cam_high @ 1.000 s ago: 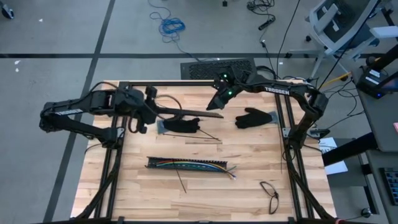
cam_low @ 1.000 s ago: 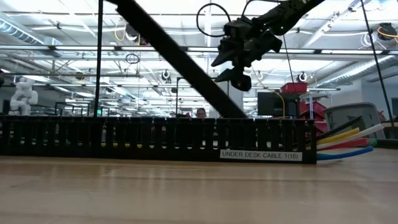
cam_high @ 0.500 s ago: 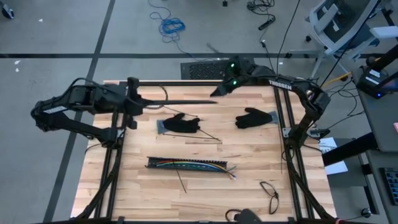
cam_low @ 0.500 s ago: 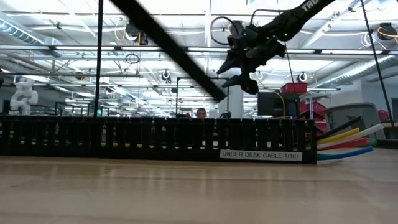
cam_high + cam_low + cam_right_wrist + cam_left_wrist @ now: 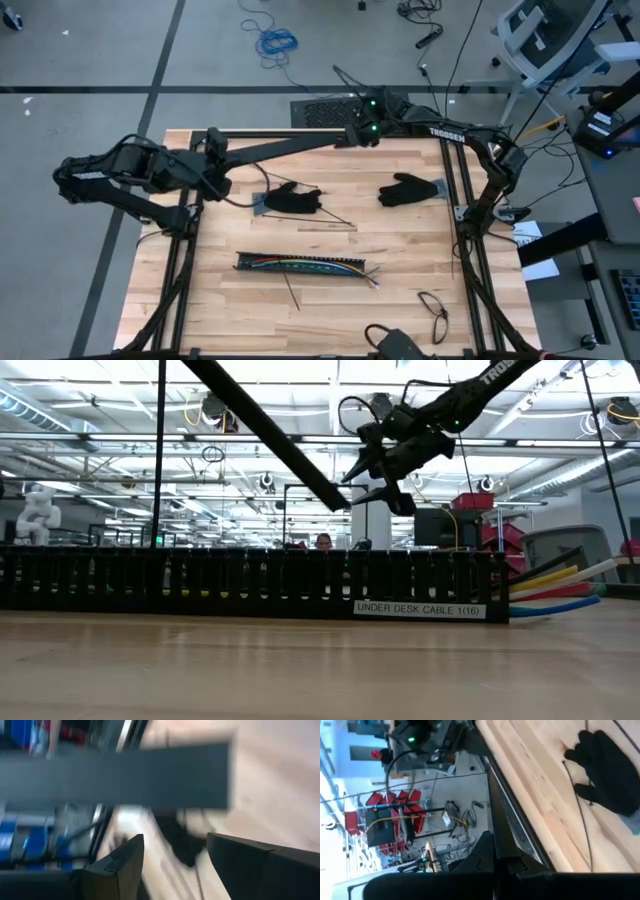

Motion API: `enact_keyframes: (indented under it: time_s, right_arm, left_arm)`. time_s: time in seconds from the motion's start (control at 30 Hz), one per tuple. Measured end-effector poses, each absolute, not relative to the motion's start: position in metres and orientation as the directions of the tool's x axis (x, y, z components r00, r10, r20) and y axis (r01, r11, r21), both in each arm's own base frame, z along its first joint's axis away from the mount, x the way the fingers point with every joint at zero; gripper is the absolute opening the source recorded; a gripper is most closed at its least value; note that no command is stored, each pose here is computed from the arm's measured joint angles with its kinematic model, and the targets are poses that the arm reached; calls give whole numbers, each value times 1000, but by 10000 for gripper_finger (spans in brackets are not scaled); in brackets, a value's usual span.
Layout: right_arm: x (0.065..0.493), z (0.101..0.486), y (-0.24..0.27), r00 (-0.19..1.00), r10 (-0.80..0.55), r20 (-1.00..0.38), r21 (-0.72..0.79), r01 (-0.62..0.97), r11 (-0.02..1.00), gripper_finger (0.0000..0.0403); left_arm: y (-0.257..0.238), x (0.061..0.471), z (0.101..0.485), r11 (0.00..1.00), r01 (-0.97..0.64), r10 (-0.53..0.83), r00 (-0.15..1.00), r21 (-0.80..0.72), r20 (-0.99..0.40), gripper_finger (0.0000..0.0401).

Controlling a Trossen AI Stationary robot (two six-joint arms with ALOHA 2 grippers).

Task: Ziptie cables
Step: Close the cable duct

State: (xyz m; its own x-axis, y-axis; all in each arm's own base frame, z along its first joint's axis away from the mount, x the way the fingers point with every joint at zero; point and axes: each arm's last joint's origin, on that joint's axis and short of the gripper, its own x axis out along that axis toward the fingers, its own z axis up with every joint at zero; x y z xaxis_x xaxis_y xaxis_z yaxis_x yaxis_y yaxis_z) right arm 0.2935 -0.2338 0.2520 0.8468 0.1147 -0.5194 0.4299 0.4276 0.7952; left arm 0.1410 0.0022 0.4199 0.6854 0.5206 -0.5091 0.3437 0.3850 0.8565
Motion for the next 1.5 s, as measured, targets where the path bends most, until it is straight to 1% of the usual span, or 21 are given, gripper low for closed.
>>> enact_keyframes:
  time_s: [0.1,0.17,0.33,0.43,0.57,0.7,0.83,1.0,1.13,1.33,1.5]
  right_arm:
    - [292,260,-242,872,23,-489,799,437,413,212]
    - [288,265,-247,880,-22,-475,809,446,384,212]
    - [288,254,-250,865,-55,-500,816,491,305,212]
    - [295,246,-246,890,-66,-452,849,451,277,212]
    - [298,242,-244,933,-103,-345,902,360,237,212]
    - [297,232,-241,929,-122,-349,908,367,201,212]
    - [301,232,-236,944,-114,-310,920,328,213,212]
    - [307,242,-234,970,-123,-209,930,236,281,212]
    - [308,251,-234,988,-86,-125,946,145,290,212]
    - [310,254,-231,995,-40,-96,952,104,289,212]
    - [311,260,-228,999,27,-47,949,36,314,212]
  left_arm:
    - [-2,137,416,395,365,523,665,843,-533,0]
    - [-5,135,414,396,378,521,658,837,-544,0]
    - [-14,134,417,336,358,548,678,871,-490,0]
    - [-17,133,417,309,354,564,680,883,-470,0]
    - [-21,132,417,297,358,550,693,885,-466,0]
    - [-22,132,417,285,356,554,697,890,-456,0]
    - [-24,132,418,282,353,548,704,892,-452,0]
    - [-26,134,423,297,298,536,734,907,-417,0]
    - [-26,136,426,306,256,541,746,917,-389,0]
    - [-25,132,428,303,239,557,741,922,-375,0]
    - [-23,127,423,379,232,559,714,896,-422,0]
